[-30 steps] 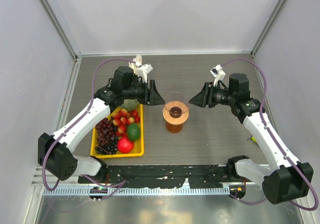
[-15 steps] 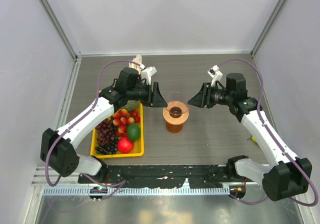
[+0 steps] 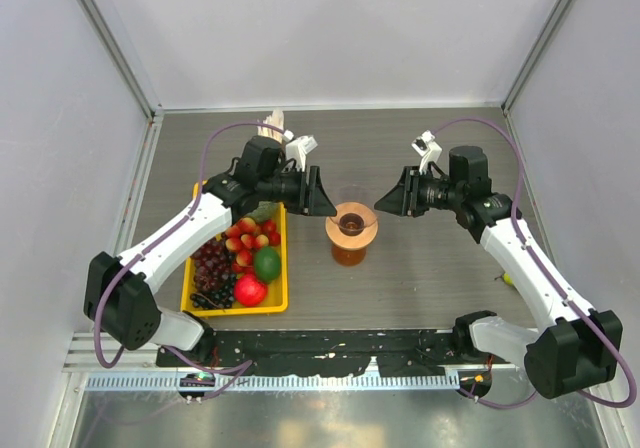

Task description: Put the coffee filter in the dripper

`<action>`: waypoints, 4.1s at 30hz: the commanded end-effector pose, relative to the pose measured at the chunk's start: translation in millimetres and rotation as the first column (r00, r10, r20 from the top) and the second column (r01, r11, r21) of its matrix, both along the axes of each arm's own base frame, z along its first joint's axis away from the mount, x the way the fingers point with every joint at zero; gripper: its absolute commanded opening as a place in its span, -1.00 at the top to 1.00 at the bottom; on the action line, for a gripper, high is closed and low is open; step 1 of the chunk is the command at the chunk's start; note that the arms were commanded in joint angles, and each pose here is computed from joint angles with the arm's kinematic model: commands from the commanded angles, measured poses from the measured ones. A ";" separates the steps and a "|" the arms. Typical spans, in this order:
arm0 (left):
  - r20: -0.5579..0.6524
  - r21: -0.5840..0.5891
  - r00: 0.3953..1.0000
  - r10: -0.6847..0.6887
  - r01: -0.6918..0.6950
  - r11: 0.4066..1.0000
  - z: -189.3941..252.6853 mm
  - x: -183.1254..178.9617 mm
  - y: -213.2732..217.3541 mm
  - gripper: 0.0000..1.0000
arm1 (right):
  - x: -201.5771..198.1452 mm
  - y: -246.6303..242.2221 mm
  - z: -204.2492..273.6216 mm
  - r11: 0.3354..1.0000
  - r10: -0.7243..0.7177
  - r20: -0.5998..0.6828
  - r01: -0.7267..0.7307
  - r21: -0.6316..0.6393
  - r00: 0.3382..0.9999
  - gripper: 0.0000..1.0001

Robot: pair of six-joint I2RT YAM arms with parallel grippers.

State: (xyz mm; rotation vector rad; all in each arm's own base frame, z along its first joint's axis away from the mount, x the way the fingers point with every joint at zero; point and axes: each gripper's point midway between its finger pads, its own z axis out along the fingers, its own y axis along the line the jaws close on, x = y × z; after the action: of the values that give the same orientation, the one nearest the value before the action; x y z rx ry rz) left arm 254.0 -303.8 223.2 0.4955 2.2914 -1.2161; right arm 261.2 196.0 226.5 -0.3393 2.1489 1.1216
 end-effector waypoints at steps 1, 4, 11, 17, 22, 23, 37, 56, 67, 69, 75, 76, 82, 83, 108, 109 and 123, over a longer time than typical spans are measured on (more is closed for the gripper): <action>0.025 -0.016 1.000 -0.016 0.016 1.000 3.7 1.8 -3.8 0.11 | 6.3 1.9 11.4 1.000 0.006 0.047 -0.005 -0.008 0.999 0.41; 0.021 -0.012 1.000 -0.018 0.018 1.000 1.2 1.0 -3.9 0.14 | 7.8 1.1 9.6 1.000 0.002 0.047 -0.001 -0.016 0.999 0.48; 0.008 0.000 1.000 -0.020 0.020 1.000 -7.4 0.2 -3.7 0.26 | 9.0 0.6 5.0 1.000 -0.002 0.039 0.003 -0.026 0.999 0.57; -0.007 0.007 1.000 -0.019 0.019 1.000 -13.8 0.0 -3.2 0.31 | 9.2 0.2 0.2 0.999 -0.001 0.029 0.002 -0.033 1.000 0.68; -0.013 0.018 1.000 -0.025 0.025 1.000 -20.7 -2.3 -3.8 0.31 | 8.9 -0.9 -5.1 0.999 -0.002 0.027 0.003 -0.044 1.000 0.83; -0.012 0.020 1.000 -0.025 0.025 0.999 -21.4 -2.3 -3.5 0.32 | 9.2 -1.4 -5.9 0.999 -0.003 0.028 0.004 -0.047 1.000 0.85; -0.028 0.050 0.999 -0.039 0.041 0.998 -39.1 -7.6 -5.0 0.41 | 4.9 -4.9 -19.6 0.997 -0.001 0.013 0.002 -0.075 1.000 0.89; -0.041 0.072 0.998 -0.054 0.057 0.996 -48.8 -8.0 -8.7 0.44 | 4.0 -11.4 -48.1 0.990 0.010 -0.016 -0.012 -0.143 1.000 0.90; -0.092 0.111 0.994 -0.063 0.073 0.991 -75.3 -12.7 -6.0 0.49 | 6.5 -13.0 -59.8 0.987 0.013 -0.038 -0.019 -0.162 0.999 0.90; -0.102 0.122 0.993 -0.062 0.074 0.990 -81.7 -13.8 -4.1 0.50 | 7.3 -13.5 -61.7 0.986 0.011 -0.042 -0.017 -0.165 0.999 0.90; -0.109 0.132 0.992 -0.061 0.075 0.988 -85.6 -13.5 -3.4 0.50 | 7.4 -14.2 -67.4 0.985 0.008 -0.052 -0.017 -0.174 0.999 0.90; -0.108 0.131 0.992 -0.063 0.077 0.988 -84.6 -13.8 -4.1 0.51 | 7.8 -14.5 -67.7 0.984 0.005 -0.052 -0.015 -0.176 0.999 0.90; -0.121 0.131 0.991 -0.061 0.077 0.988 -85.6 -14.0 -4.2 0.50 | 7.5 -15.9 -75.3 0.982 -0.003 -0.074 -0.011 -0.187 0.997 0.90; -0.120 0.131 0.991 -0.060 0.076 0.988 -85.8 -13.5 -4.4 0.50 | 7.6 -16.3 -77.0 0.982 -0.005 -0.078 -0.010 -0.190 0.997 0.90; -0.065 0.097 0.996 -0.066 0.072 0.993 -61.2 -11.7 -6.6 0.26 | 7.4 -12.8 -57.3 0.987 0.031 -0.041 -0.037 -0.158 0.999 0.90; -0.058 0.094 0.996 -0.068 0.073 0.993 -58.3 -11.1 -6.9 0.24 | 7.7 -12.3 -56.0 0.987 0.032 -0.041 -0.038 -0.155 0.999 0.88; -0.017 0.090 0.998 -0.066 0.067 0.994 -42.8 -7.6 -6.5 -0.02 | 11.3 -7.3 -35.1 0.991 0.046 -0.006 -0.047 -0.122 0.999 0.43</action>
State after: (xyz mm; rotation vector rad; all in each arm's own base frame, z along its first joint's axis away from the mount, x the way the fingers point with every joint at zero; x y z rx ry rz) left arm 252.9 -321.1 207.1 0.5850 2.2619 -1.2624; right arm 285.7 192.3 221.0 -0.4571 2.0866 1.0386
